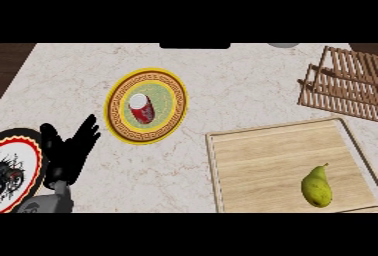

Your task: Pick the bell pepper from the tray and place it in the tiered shelf

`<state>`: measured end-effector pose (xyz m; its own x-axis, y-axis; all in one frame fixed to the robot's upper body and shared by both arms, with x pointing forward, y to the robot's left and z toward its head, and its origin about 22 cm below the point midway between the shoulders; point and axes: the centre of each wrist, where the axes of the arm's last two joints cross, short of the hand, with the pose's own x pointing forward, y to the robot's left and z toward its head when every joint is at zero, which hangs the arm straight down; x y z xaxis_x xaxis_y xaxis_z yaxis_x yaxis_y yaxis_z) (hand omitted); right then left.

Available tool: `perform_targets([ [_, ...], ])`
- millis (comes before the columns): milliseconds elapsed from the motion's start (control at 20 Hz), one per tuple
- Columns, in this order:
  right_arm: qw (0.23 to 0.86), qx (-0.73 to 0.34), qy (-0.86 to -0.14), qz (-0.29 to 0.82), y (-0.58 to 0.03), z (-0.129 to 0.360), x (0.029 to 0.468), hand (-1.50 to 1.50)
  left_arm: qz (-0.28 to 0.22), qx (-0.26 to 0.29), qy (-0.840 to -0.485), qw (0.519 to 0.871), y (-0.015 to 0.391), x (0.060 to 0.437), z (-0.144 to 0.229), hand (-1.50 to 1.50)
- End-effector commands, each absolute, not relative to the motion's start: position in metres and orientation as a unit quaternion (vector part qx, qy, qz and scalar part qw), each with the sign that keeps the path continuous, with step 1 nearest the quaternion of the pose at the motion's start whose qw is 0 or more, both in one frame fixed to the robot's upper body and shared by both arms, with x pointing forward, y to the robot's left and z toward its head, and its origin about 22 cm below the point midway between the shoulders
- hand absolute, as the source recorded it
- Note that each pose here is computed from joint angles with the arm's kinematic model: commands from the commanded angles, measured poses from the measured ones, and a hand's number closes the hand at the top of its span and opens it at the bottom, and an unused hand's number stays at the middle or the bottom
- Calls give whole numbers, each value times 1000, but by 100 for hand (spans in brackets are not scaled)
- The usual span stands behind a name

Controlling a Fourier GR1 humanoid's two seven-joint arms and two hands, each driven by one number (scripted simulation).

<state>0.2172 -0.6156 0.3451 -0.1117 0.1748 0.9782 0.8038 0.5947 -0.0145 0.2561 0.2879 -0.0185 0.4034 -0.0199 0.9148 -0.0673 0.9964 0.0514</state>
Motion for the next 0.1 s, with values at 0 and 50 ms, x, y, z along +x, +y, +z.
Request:
perform_targets([
  [0, 565, -348, -697, -271, -629, 353, 183, -150, 17, 43, -525, 850, 290, 246, -30, 0],
  [50, 563, -349, -698, -273, -634, 350, 174, -150, 11, 37, -526, 850, 290, 244, -27, 0],
])
